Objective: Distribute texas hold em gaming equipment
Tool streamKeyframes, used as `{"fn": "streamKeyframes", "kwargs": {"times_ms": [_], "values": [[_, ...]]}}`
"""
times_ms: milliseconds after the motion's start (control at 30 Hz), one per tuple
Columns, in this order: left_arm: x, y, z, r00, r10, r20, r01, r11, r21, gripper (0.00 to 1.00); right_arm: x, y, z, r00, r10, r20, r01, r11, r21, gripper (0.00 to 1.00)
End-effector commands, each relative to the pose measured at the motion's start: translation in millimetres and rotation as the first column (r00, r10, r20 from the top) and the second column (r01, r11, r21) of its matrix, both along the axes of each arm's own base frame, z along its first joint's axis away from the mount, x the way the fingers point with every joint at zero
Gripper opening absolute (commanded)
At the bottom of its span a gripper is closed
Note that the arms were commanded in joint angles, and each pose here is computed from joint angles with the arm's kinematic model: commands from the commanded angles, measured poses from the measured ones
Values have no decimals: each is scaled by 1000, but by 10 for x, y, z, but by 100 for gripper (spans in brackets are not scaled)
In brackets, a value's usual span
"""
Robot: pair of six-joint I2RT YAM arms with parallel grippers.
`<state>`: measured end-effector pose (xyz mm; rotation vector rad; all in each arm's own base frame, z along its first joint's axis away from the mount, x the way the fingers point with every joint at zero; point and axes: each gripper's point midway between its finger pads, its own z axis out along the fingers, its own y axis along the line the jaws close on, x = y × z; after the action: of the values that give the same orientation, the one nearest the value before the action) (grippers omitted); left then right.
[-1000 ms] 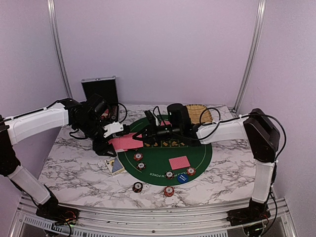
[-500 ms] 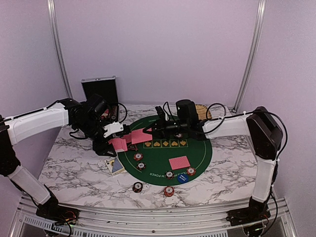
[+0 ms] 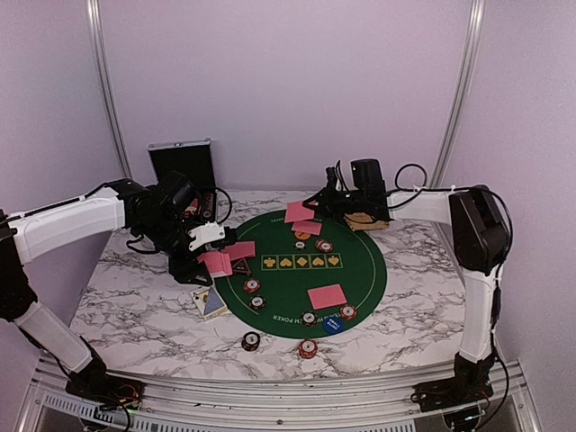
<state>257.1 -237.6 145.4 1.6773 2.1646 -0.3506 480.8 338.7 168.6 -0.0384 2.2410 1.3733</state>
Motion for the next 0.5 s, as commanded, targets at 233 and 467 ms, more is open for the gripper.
{"fn": "streamKeyframes", "kwargs": {"times_ms": [233,467], "values": [[-9,-28,74,1000,-14,8,14,1000,-20,1,705,-296,-697,991,-132,-20,127,978,-167,0],[-24,-19,61,1000,-20,5,20,1000,-17,0,882,-358,-818,986,-166,-24,159,972,-172,0]]}}
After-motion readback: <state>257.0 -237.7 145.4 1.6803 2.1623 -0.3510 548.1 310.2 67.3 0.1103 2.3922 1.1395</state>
